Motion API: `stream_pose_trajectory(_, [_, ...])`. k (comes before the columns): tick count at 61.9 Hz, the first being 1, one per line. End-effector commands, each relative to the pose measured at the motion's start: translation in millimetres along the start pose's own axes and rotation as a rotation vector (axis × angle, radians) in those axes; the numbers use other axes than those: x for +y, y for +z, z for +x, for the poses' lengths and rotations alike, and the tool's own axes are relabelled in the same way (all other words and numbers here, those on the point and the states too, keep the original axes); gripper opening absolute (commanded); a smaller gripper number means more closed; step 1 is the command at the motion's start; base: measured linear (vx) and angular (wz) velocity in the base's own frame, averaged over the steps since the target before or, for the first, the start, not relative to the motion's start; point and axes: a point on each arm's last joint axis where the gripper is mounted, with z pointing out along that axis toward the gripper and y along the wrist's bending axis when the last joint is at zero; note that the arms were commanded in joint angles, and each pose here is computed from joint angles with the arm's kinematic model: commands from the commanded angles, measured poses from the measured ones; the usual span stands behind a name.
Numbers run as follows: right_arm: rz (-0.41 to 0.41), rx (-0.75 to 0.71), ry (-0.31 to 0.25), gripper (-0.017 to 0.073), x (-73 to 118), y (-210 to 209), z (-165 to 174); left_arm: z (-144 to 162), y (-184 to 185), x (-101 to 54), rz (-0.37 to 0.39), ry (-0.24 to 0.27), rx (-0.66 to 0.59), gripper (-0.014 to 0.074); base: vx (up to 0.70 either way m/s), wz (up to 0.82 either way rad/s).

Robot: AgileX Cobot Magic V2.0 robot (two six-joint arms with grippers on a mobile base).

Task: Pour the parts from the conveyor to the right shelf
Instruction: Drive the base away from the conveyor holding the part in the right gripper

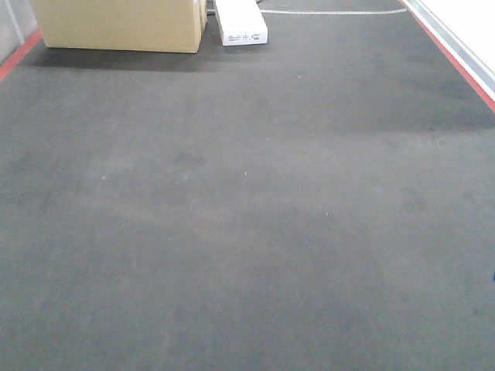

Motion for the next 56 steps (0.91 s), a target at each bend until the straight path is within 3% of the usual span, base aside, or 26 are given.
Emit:
stream_pose_trajectory(1, [0.002,-0.098,-0.013,-0.0006,0.2,-1.4,-15.7,3.1,-0.1,-0.1,0.005,-0.009,-0.056,-0.0006,-0.16,0.03])
stream_pose_trajectory(56, [0.003,-0.089,-0.013,-0.0006,0.1,-1.4,-14.8,3.1,-0.1,-0.1,0.005,-0.009,-0.056,-0.0006,-0.34,0.08])
